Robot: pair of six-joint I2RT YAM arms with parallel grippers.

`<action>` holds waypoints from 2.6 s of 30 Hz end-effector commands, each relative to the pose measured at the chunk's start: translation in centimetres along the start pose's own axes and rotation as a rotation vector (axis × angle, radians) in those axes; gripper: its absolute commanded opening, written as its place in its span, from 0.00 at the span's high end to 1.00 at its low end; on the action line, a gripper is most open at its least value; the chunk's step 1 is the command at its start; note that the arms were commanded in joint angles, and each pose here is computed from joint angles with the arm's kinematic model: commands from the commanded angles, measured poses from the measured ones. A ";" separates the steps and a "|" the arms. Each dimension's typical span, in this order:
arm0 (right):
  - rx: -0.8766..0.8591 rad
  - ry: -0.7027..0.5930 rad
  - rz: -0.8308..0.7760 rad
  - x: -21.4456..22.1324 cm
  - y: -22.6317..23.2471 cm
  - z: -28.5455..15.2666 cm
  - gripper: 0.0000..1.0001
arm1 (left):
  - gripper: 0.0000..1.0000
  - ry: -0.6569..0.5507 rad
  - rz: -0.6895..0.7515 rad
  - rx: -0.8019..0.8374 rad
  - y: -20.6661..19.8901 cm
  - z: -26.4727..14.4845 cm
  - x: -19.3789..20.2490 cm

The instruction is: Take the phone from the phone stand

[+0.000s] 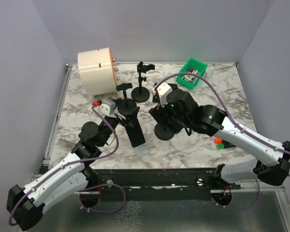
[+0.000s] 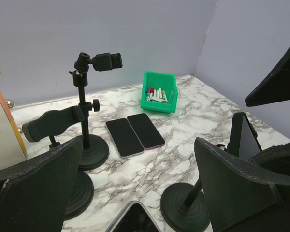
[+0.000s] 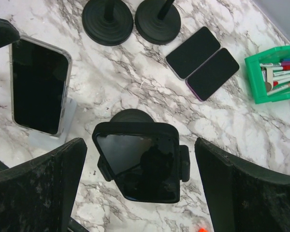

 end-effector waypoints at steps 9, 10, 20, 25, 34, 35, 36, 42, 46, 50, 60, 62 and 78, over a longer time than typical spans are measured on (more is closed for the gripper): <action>0.015 0.061 -0.091 1.2 1.0 0.6 0.00 | 0.01 0.013 0.004 -0.004 0.0 -0.1 0.2; 0.018 0.065 -0.093 1.2 1.0 0.7 0.00 | 0.01 0.013 0.003 -0.003 0.0 -0.1 0.2; 0.068 0.087 -0.099 2.0 1.2 1.7 0.00 | 0.01 0.013 0.000 0.001 -0.1 -0.1 0.2; 0.100 0.088 -0.100 2.3 1.2 2.0 0.00 | 0.01 0.012 0.000 0.001 -0.1 -0.1 0.1; 0.125 0.057 -0.086 1.7 0.9 1.7 0.07 | 0.01 0.010 0.000 0.004 -0.2 -0.2 0.1; 0.121 0.057 -0.086 1.7 0.9 1.8 0.09 | 0.01 0.010 0.000 0.004 -0.2 -0.2 0.1; 0.118 0.056 -0.086 1.7 0.9 1.8 0.10 | 0.01 0.011 0.000 0.004 -0.2 -0.2 0.1; 0.101 0.056 -0.086 1.7 1.1 1.8 0.22 | 0.01 0.016 0.001 0.005 -0.2 -0.2 0.2; 0.104 0.048 -0.076 1.5 1.0 1.6 0.39 | 0.01 0.016 0.000 0.004 -0.2 -0.1 0.2; 0.143 0.024 -0.025 1.1 0.4 0.7 0.60 | 0.01 0.024 0.002 0.017 -0.3 -0.1 0.4; 0.253 -0.004 0.243 0.3 -0.6 -2.0 0.99 | 0.01 0.083 -0.068 0.143 -1.7 0.7 1.1; 0.268 0.004 0.273 0.5 -0.7 -2.3 1.00 | 0.01 0.100 -0.098 0.198 -2.3 0.9 1.2; 0.354 -0.017 0.463 2.6 -0.8 -3.2 1.00 | 0.06 0.254 -0.370 0.626 -6.6 2.5 2.8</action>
Point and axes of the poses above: each gripper's point midway between its finger pads, its own z axis out along the fingers, its own y axis along the line the jaws close on, x = y × z, the point moved 10 cm from there along -z, back along the fingers, and after that the axes turned 3 degrees about -z, right-handed, at the moved point
